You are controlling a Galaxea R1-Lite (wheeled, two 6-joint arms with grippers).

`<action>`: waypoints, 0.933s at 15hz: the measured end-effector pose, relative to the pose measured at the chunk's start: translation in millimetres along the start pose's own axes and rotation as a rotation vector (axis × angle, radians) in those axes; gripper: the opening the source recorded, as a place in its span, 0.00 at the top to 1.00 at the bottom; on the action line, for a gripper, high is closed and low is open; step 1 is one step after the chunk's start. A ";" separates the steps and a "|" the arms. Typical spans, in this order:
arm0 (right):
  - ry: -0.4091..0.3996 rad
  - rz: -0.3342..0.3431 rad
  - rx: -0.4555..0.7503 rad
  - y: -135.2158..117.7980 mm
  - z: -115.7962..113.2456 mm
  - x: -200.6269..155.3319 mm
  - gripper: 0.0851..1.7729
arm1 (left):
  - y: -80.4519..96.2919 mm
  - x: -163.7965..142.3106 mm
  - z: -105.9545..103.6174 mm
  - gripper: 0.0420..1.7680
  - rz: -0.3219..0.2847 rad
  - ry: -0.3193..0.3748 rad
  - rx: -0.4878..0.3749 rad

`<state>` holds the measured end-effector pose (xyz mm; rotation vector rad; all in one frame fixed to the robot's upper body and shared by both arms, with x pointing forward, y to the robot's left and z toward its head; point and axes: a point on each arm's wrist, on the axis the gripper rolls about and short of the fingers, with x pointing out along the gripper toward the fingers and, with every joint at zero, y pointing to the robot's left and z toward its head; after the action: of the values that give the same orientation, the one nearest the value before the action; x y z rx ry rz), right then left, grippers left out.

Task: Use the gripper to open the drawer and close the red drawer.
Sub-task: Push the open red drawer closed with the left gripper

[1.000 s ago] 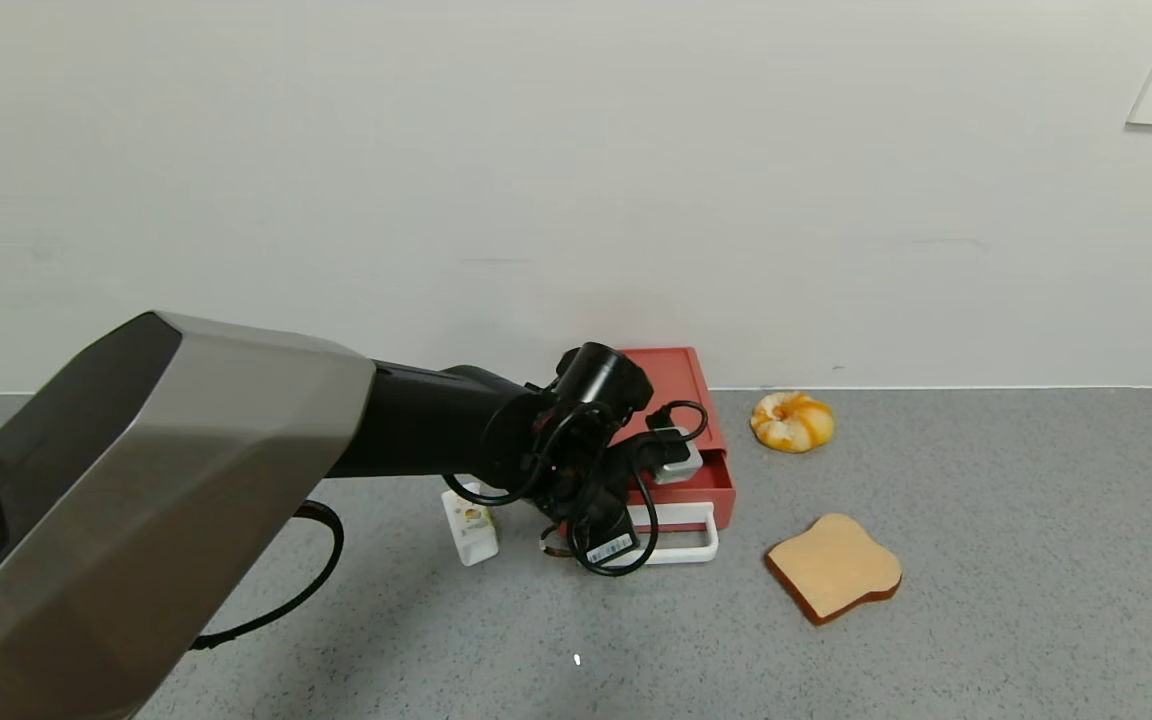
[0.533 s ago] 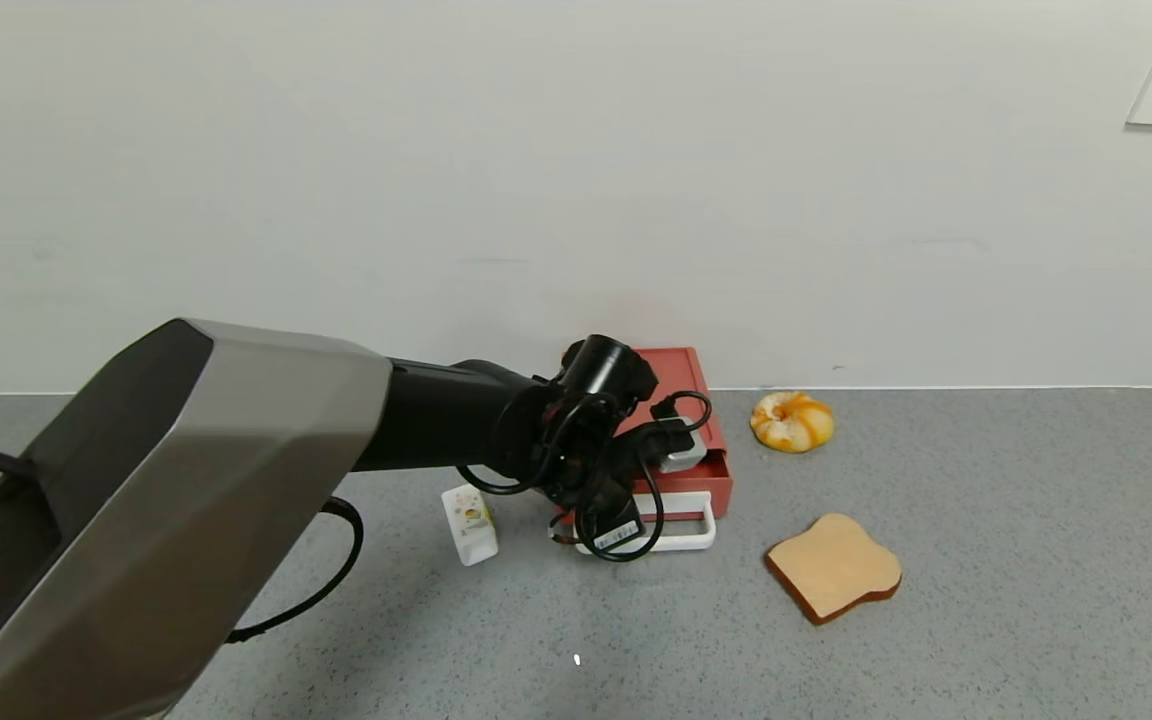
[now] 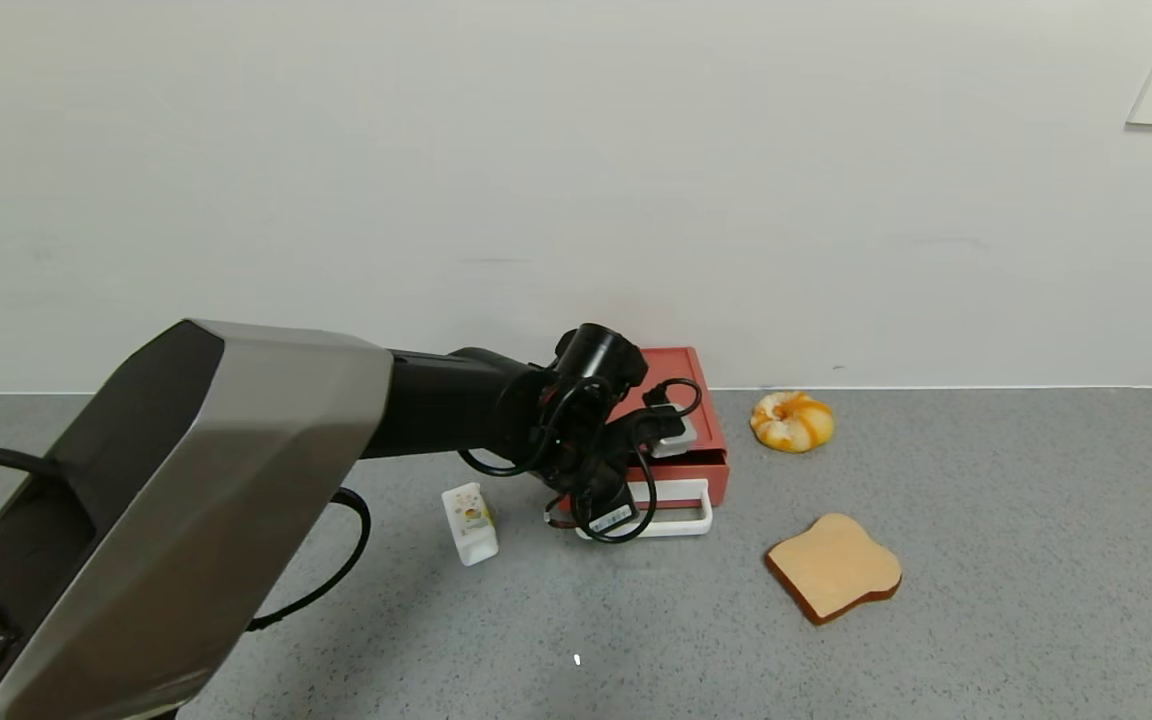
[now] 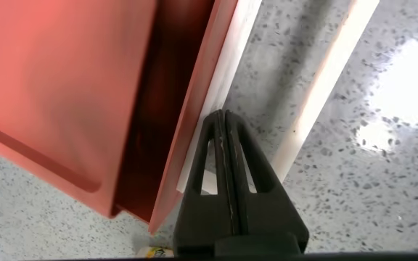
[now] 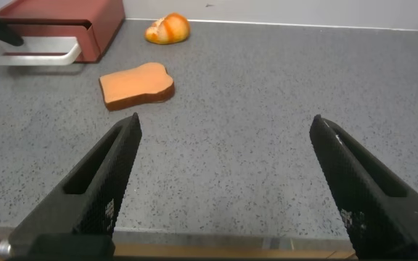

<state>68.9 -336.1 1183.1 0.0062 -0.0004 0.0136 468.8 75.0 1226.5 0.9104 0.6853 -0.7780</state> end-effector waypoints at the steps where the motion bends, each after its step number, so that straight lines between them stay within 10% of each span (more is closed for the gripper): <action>1: 0.000 0.000 0.000 0.0 0.0 0.0 0.04 | 2.1 0.9 0.3 0.96 0.005 -0.003 0.001; 14: 0.000 0.000 0.000 0.0 0.0 0.0 0.04 | 17.5 11.8 -3.6 0.96 0.036 0.002 -0.001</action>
<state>68.9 -336.1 1183.1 0.0057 0.0000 0.0136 488.9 81.6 1222.9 0.9205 0.6697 -0.7449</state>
